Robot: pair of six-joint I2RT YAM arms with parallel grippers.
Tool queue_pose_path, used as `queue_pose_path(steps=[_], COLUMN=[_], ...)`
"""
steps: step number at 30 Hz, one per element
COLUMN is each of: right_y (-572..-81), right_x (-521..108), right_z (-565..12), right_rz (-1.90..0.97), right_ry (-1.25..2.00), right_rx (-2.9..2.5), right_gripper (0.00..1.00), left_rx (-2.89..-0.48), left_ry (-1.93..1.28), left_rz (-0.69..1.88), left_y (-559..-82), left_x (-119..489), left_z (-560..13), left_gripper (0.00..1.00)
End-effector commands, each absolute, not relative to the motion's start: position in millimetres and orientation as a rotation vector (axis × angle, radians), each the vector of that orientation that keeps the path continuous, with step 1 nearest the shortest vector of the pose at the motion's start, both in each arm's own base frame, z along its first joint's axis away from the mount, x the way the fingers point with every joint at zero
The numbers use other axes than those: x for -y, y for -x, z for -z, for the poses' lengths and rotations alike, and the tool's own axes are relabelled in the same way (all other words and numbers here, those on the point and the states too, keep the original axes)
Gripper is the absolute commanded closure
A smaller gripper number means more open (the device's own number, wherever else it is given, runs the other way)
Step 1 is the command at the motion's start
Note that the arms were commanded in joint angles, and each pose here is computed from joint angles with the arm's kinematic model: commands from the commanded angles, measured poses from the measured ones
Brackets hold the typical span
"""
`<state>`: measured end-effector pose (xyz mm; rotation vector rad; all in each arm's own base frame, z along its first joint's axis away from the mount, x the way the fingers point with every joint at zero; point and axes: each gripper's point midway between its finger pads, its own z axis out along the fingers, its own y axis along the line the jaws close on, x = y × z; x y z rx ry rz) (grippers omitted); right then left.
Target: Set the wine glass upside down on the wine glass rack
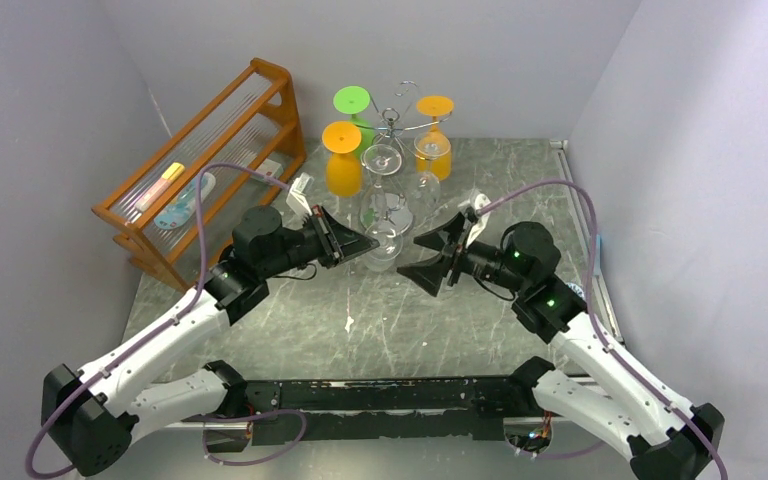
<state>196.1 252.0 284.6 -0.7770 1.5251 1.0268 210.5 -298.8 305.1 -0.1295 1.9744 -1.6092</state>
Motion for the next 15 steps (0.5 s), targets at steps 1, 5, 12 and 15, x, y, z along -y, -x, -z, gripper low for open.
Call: queue_pose_path(steps=[1, 5, 12, 15], right_y=[-183.0, -197.4, -215.7, -210.6], right_x=[-254.9, -258.2, -262.5, -271.1], right_z=[-318.0, -335.8, -325.7, -323.6], right_rz=[-1.220, -1.294, -1.313, -1.380], right_ry=[0.601, 0.399, 0.221, 0.255], right_rx=[-1.606, -1.685, -1.817, -1.825], right_gripper=[0.19, 0.26, 0.30, 0.33], left_rx=[-1.875, -1.849, -1.814, -1.813], left_ry=[0.056, 0.029, 0.005, 0.000], left_rz=[1.535, 1.526, 1.540, 1.558], left_y=[-215.2, -212.1, -207.5, -205.7], left_x=[288.9, 286.1, 283.8, 285.3], left_z=[-329.2, -333.9, -341.4, -341.6], left_gripper=[0.95, 0.95, 0.95, 0.95])
